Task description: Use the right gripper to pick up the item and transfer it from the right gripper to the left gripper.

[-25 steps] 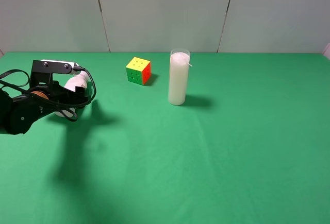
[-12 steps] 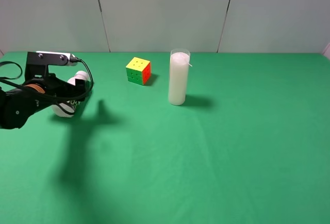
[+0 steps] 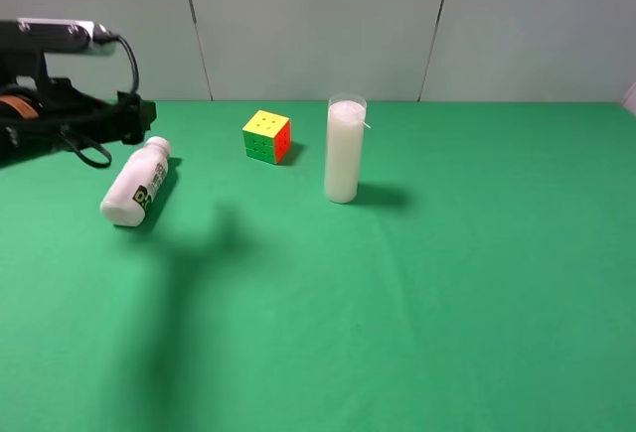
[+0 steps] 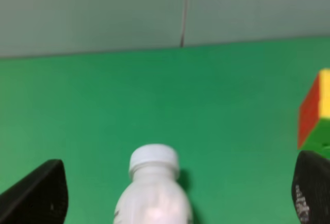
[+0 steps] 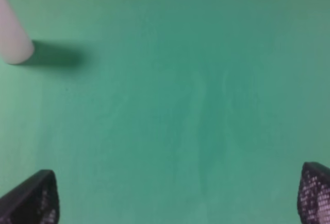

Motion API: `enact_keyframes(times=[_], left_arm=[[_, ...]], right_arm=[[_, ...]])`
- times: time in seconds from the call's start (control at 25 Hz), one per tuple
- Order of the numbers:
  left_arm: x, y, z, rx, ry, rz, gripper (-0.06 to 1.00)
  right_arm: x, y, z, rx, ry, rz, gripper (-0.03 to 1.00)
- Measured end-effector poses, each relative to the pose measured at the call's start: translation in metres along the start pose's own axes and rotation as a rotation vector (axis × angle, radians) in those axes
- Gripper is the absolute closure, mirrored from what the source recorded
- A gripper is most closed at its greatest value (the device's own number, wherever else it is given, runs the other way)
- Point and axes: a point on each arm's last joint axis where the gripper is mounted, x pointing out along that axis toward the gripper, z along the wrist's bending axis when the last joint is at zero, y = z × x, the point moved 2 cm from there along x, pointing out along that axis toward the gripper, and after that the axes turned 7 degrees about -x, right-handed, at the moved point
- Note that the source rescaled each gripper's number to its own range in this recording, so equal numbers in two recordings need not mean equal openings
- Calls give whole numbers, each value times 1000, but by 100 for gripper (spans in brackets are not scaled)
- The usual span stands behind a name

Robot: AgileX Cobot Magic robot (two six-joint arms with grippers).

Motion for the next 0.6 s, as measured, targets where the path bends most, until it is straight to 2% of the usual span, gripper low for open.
enact_keyframes(times=[0.12,0.28,0.6], left_arm=[[-16,-28,-6,30,16,31,1],[-45,-61,-12,40,39,21,1],[-103,-80,-14,52,61,30,1]], right_arm=[[0,0,0,0,0,0,-3],[0,0,0,0,0,0,-3],[0,0,0,0,0,0,-3]])
